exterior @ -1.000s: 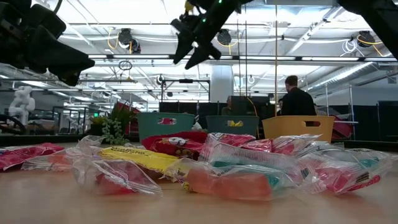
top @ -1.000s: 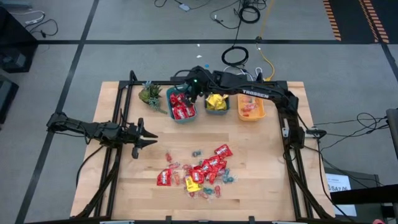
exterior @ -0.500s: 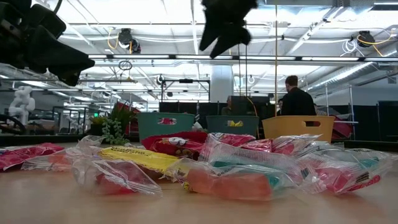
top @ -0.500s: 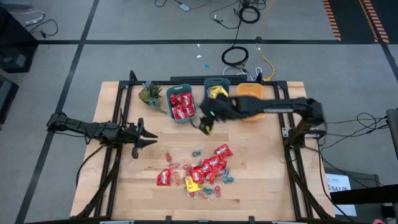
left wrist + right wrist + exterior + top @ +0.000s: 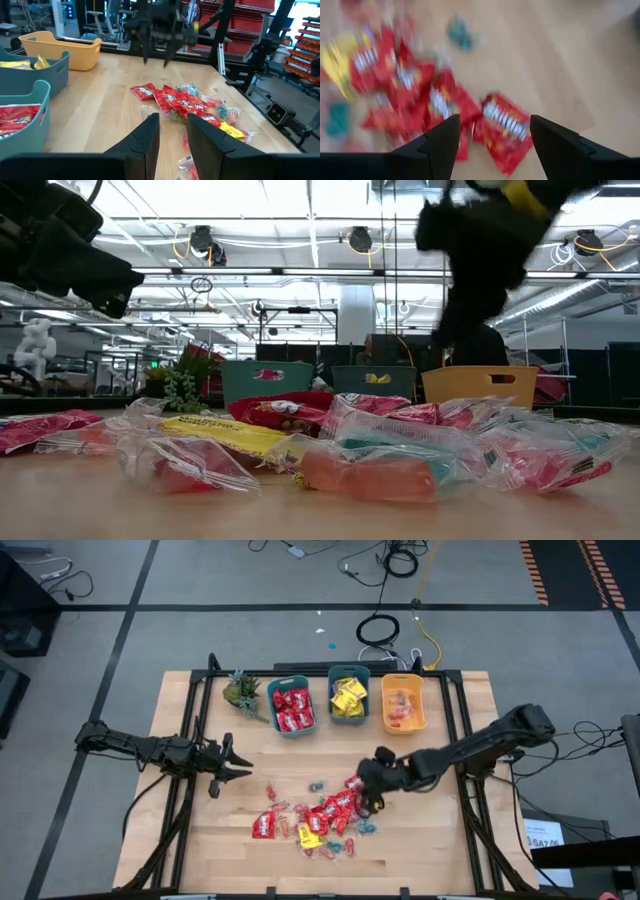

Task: Sort candy
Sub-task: Put the red candy into the green bin

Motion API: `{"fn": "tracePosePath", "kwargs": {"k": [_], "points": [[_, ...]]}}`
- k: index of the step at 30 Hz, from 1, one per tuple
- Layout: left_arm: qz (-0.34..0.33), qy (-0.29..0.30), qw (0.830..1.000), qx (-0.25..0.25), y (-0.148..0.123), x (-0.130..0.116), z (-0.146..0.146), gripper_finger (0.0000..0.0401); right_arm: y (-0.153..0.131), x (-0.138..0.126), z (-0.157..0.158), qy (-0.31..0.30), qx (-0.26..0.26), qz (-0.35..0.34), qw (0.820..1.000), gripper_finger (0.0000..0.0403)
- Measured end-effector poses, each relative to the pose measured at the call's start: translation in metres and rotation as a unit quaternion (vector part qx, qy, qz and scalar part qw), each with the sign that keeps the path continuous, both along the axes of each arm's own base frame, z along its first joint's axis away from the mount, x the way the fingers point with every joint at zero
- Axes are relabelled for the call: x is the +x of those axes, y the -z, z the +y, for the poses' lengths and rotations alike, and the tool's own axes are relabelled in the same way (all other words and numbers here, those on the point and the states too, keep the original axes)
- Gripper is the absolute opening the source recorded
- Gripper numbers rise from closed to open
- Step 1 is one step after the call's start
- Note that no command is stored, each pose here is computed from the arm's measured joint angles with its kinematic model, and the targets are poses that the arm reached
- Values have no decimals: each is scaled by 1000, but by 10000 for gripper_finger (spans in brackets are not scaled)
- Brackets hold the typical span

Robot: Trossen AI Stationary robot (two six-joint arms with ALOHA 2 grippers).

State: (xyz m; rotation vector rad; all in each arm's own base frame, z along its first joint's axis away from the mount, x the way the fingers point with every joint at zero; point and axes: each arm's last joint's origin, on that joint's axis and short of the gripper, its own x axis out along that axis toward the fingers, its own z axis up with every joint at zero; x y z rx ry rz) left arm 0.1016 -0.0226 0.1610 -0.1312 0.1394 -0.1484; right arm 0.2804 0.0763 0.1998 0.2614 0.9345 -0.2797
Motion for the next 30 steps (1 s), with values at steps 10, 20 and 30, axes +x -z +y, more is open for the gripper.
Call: {"fn": "tracePosePath", "kwargs": {"k": [10,20,30], "points": [[-5,-2,1000,-27,-2,0,0,107,55,-18,-10,27,-50,-16,998,231],[-9,-1,1000,-29,-3,0,0,107,93,-17,-17,35,-17,-47,998,231],[-9,-1,1000,-28,-3,0,0,107,112,-11,-15,65,-11,-48,997,176]]}}
